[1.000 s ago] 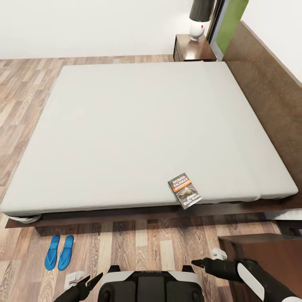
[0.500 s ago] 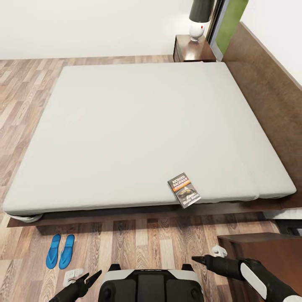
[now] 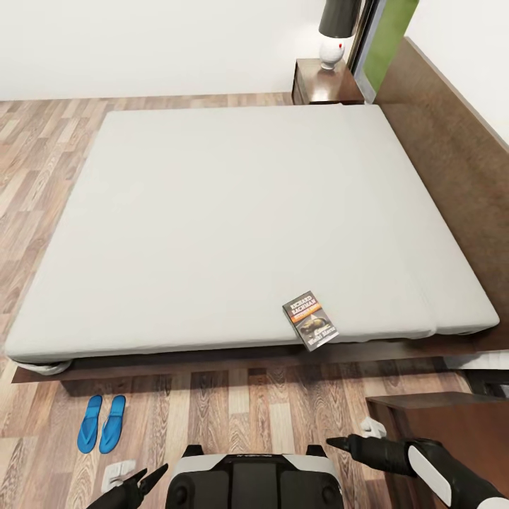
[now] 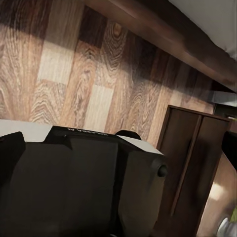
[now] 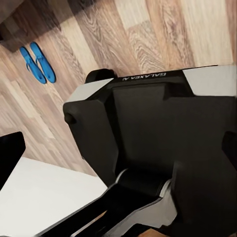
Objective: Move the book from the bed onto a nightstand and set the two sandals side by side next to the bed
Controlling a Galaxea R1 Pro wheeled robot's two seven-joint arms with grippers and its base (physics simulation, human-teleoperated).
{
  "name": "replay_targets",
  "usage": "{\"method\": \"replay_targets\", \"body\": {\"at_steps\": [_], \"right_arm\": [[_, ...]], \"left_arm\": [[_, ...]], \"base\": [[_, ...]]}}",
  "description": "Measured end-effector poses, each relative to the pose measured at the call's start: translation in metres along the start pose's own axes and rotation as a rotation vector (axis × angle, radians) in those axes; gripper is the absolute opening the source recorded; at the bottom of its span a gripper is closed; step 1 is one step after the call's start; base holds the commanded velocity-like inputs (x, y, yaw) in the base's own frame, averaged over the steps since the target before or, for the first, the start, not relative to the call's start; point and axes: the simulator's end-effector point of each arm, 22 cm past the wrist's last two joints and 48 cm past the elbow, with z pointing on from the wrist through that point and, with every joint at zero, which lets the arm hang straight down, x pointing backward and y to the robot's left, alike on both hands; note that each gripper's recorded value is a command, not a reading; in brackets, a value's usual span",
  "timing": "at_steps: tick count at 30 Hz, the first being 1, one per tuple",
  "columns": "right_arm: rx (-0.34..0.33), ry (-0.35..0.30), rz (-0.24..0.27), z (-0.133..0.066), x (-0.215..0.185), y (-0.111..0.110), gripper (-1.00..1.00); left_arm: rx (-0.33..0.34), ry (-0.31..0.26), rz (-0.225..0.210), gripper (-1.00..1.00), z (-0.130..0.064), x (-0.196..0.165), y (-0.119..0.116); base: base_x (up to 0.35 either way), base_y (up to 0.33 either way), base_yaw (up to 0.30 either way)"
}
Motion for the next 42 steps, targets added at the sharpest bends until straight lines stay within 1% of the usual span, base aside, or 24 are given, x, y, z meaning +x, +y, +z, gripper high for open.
{"method": "replay_targets", "body": {"at_steps": [6,7,8,13,33,36,38,40,42], "right_arm": [[0.021,0.013,0.023,-0.001,0.008,-0.011,1.00],[0.085,0.052,0.089,-0.007,0.035,-0.044,1.00],[0.088,0.053,0.097,-0.008,0.036,-0.046,1.00],[0.089,0.053,0.098,-0.008,0.037,-0.046,1.00],[0.089,0.053,0.098,-0.008,0.037,-0.046,1.00],[0.087,0.052,0.097,-0.008,0.036,-0.045,1.00],[0.070,0.048,0.092,-0.008,0.033,-0.041,1.00],[0.030,0.044,0.090,-0.009,0.031,-0.033,1.00],[-0.067,0.040,0.093,-0.011,0.030,-0.014,1.00]], "left_arm": [[0.000,0.000,0.000,1.00,0.000,0.000,0.000],[0.000,0.000,0.000,1.00,0.000,0.000,0.000],[0.000,0.000,0.000,1.00,0.000,0.000,0.000],[0.000,0.000,0.000,1.00,0.000,0.000,0.000],[0.000,0.000,0.000,1.00,0.000,0.000,0.000],[0.000,0.000,0.000,1.00,0.000,0.000,0.000],[0.000,0.000,0.000,1.00,0.000,0.000,0.000],[0.000,0.000,-0.001,1.00,0.000,0.000,0.000],[0.000,-0.001,-0.001,1.00,0.000,0.000,0.000]], "base": [[0.000,0.000,0.000],[0.000,0.000,0.000],[0.000,0.000,0.000],[0.000,0.000,-0.130],[0.000,0.000,-0.277],[0.000,0.000,-0.180],[0.000,0.000,-0.058],[0.000,0.000,-0.030],[0.000,0.000,-0.013]]}}
